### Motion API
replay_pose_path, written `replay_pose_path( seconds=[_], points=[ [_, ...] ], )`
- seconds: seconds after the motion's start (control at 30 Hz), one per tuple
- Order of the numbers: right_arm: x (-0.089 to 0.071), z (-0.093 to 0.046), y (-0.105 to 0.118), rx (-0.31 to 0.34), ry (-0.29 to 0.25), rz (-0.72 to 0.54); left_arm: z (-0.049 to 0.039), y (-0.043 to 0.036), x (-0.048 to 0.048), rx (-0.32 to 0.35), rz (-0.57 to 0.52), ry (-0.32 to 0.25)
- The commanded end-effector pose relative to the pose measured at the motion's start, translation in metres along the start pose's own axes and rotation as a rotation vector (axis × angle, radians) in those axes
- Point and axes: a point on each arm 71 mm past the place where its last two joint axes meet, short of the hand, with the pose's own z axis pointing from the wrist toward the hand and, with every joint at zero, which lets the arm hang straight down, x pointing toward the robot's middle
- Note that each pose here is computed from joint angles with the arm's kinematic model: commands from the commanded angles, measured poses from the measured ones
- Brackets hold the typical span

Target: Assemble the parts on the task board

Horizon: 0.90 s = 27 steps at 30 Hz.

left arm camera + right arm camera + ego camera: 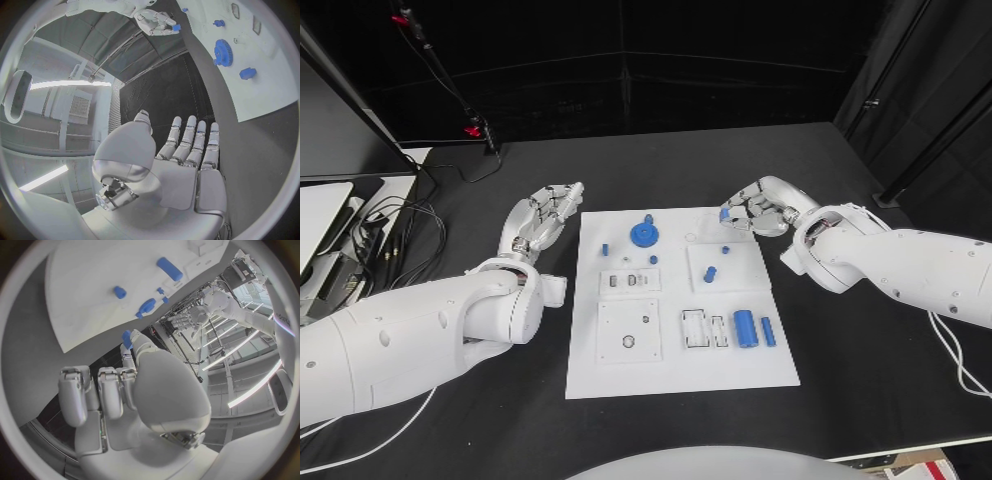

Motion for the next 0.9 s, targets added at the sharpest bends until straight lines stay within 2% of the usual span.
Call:
replay_pose_path(
  seconds=[0.03, 0.43, 0.6, 0.9],
  points=[
    [0.012, 0.003, 0.021, -0.004, 0.033, 0.014, -0.0011, -0.0182, 0.0026, 0.242, -0.001, 0.009],
    [0.057, 0.008, 0.084, -0.047, 0.174, -0.011, -0.001, -0.0185, 0.0036, 0.242, -0.003, 0.01],
    [0.072, 0.009, 0.099, -0.056, 0.229, -0.021, -0.001, -0.0188, 0.0051, 0.243, -0.006, 0.014],
    [0.098, 0.005, 0.113, -0.05, 0.275, -0.046, -0.0013, -0.019, 0.0047, 0.244, -0.006, 0.014]
  ],
)
